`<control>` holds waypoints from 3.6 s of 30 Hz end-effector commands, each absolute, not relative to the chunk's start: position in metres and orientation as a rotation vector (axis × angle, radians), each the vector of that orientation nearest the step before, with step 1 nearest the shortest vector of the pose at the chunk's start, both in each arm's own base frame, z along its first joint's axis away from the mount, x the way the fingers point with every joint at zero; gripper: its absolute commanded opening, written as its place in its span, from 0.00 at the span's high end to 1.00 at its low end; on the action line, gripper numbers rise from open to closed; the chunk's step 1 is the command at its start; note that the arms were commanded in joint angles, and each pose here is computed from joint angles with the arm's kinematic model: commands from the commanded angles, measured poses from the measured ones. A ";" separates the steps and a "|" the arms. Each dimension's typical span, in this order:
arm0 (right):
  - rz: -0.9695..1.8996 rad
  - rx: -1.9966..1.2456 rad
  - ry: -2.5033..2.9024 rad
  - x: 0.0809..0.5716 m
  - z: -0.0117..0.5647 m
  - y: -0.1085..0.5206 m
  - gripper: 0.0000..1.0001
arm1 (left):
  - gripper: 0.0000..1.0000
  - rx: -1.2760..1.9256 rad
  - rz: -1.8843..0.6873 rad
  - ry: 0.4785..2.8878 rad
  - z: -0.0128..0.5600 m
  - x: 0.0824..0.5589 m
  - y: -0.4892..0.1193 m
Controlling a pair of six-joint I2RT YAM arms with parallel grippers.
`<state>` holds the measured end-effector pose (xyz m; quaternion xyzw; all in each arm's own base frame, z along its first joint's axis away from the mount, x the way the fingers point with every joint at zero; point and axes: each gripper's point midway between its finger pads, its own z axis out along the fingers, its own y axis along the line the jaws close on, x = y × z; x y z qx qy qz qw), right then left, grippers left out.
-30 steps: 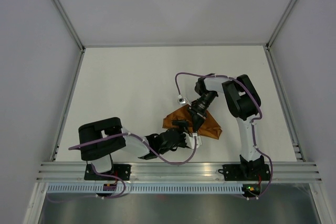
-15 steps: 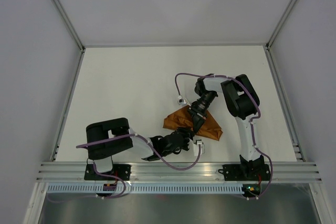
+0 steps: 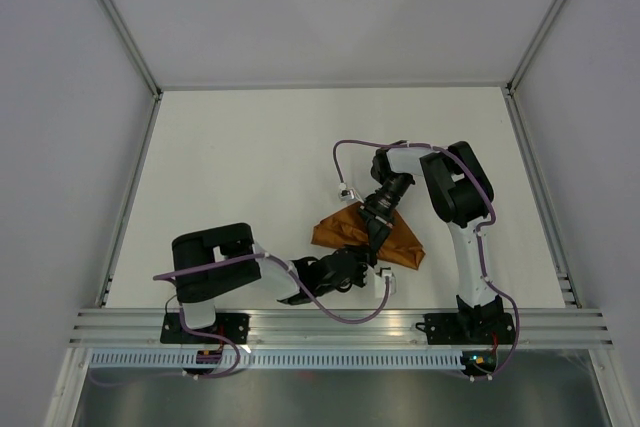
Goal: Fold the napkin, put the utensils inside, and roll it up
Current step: Roll the napkin with the utensil
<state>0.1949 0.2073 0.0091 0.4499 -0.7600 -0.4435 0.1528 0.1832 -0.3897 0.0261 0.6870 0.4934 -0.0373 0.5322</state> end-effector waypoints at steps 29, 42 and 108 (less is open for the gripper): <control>-1.056 1.662 -2.485 0.300 0.022 0.179 0.59 | 0.98 1.932 -0.295 1.455 -0.024 0.148 -0.384; -1.008 1.436 -3.077 0.388 0.102 0.104 0.59 | 0.98 1.918 -0.529 1.708 -0.022 0.132 -0.394; -0.361 2.727 -2.569 0.203 0.040 0.195 0.58 | 0.98 0.936 -1.277 2.869 -0.049 0.230 -0.358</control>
